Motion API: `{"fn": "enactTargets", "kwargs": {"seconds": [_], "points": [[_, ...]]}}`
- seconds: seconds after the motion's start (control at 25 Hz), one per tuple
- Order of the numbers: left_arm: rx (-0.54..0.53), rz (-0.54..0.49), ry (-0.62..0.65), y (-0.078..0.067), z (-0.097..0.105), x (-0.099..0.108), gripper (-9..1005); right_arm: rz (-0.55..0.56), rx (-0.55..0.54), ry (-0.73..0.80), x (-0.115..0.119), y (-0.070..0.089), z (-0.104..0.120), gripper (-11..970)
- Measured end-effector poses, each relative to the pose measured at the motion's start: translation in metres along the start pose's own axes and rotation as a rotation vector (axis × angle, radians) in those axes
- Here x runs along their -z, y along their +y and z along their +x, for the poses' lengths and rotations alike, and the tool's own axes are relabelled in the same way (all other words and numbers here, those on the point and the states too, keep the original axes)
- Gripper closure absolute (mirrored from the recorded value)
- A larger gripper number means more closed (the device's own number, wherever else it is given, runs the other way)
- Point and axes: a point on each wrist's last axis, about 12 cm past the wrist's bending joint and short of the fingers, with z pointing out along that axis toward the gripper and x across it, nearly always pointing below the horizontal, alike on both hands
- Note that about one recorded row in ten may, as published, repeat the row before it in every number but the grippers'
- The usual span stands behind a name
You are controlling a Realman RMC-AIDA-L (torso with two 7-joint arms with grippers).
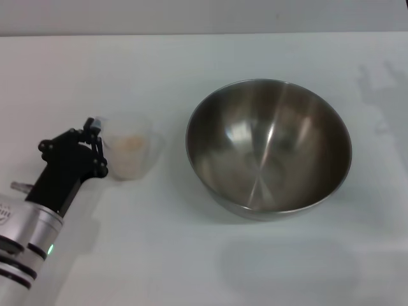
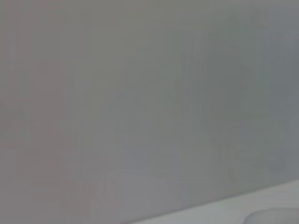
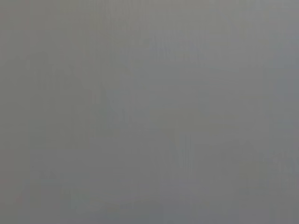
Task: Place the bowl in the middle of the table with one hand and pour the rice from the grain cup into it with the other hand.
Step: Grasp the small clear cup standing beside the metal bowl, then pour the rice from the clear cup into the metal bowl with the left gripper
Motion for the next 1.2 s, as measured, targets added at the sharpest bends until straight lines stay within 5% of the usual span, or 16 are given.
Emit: {"fn": "enactTargets", "kwargs": {"seconds": [0.2,0.36,0.4,0.52,0.6,0.76,0.8,0.92,1.04,1.2], "points": [[-0.039,-0.007,-0.069,0.002,-0.012,-0.014,971,0.002,0.0,-0.007,0.0,0.0,-0.001,414],[-0.185,0.014,-0.169,-0.005,-0.03,-0.032,967,0.009,0.001,-0.011,0.0,-0.001,-0.001,414],[-0.309,0.025,-0.224,-0.011,-0.041,-0.043,966,0.009,0.001,-0.013,0.0,-0.001,-0.002,414],[-0.432,0.032,-0.262,-0.018,-0.049,-0.052,962,0.007,0.0,-0.016,-0.001,-0.001,-0.002,414],[-0.654,0.043,-0.321,-0.028,-0.059,-0.063,959,0.002,0.0,-0.021,-0.003,0.0,-0.003,414],[-0.797,0.057,-0.36,-0.035,-0.064,-0.066,953,-0.006,0.004,-0.028,-0.007,0.002,-0.003,414],[-0.971,0.085,-0.42,-0.045,-0.067,-0.068,952,-0.011,0.011,-0.032,-0.01,0.003,-0.004,414],[-1.075,0.103,-0.452,-0.05,-0.068,-0.068,947,-0.015,0.017,-0.036,-0.012,0.004,-0.004,414],[-1.351,0.154,-0.549,-0.064,-0.067,-0.066,943,-0.026,0.018,-0.038,-0.017,0.006,-0.004,414],[-1.466,0.16,-0.589,-0.068,-0.067,-0.066,938,-0.033,0.019,-0.039,-0.02,0.008,-0.004,414]]}}
